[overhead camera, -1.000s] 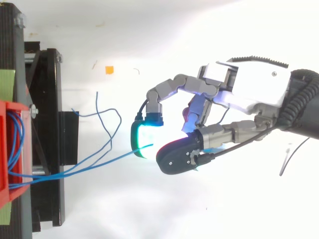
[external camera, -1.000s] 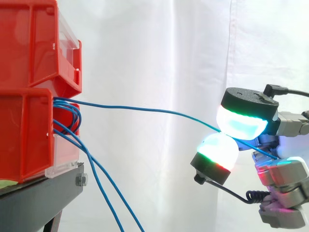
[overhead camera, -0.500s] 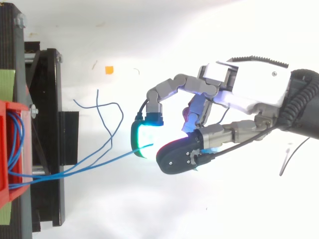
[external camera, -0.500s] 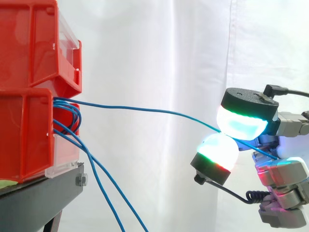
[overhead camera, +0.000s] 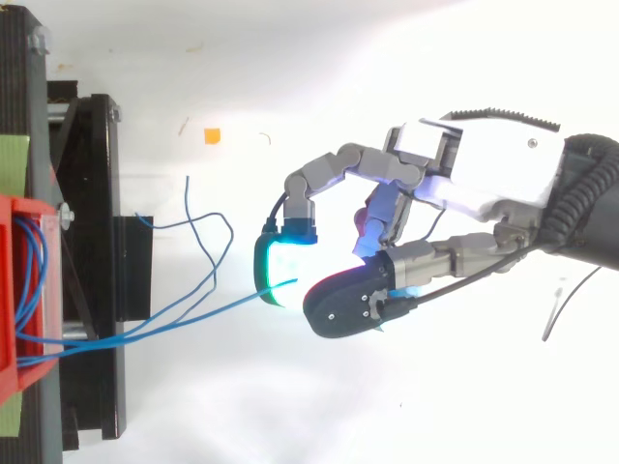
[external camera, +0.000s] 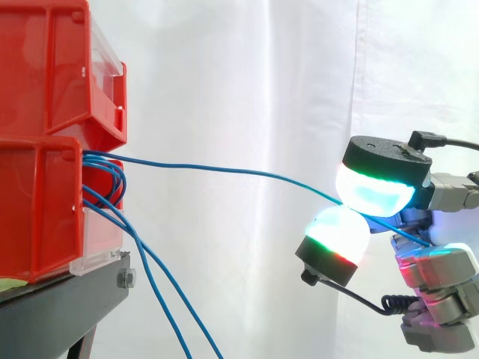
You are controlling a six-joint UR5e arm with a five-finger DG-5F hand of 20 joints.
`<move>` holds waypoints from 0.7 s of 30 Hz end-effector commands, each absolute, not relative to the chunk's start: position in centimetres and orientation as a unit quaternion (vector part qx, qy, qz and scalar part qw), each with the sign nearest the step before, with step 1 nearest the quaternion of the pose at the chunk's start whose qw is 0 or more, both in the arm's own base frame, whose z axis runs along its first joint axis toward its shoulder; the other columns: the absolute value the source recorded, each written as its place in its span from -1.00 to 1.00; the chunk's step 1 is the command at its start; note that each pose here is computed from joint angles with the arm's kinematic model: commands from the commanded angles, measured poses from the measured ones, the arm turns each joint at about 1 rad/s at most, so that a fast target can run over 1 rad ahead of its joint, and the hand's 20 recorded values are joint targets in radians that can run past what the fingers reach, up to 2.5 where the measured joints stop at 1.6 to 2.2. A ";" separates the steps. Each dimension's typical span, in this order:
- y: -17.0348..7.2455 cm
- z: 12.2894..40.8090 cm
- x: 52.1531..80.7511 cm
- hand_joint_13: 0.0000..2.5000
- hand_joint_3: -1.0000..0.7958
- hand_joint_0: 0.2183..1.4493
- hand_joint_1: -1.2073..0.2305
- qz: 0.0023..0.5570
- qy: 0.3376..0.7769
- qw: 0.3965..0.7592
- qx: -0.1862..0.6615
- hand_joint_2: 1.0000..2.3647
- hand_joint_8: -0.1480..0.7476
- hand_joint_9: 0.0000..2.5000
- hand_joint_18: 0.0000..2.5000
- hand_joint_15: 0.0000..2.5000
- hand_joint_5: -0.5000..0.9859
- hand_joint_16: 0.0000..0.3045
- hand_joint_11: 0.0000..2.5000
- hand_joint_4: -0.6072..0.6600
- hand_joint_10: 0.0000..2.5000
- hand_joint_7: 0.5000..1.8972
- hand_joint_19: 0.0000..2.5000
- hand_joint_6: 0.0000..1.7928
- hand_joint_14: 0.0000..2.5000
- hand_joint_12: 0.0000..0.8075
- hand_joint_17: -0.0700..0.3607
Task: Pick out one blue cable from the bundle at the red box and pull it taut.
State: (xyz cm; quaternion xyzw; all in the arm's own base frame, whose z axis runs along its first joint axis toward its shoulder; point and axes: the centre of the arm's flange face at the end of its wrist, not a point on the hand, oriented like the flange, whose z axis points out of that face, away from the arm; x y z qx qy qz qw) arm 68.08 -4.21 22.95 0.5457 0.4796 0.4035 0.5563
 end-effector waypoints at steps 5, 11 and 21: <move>-4.2 23.0 68.1 0.27 -0.19 -0.27 -0.19 0.404 0.480 0.556 0.545 -0.97 0.08 0.20 -0.10 0.33 -0.49 -0.57 -0.26 0.00 -0.98 -0.21 -0.10 -0.01 -1.00 -0.11 0.01; -4.2 22.9 68.1 0.27 -0.20 -0.27 -0.19 0.404 0.480 0.556 0.546 -0.97 0.08 0.17 -0.11 0.32 -0.49 -0.57 -0.29 0.00 -0.98 -0.20 -0.11 -0.02 -1.00 -0.13 0.01; -4.2 22.9 68.1 0.26 -0.20 -0.27 -0.19 0.404 0.480 0.556 0.546 -0.97 0.08 0.17 -0.12 0.30 -0.49 -0.57 -0.30 -0.01 -0.98 -0.21 -0.13 -0.02 -1.00 -0.11 0.01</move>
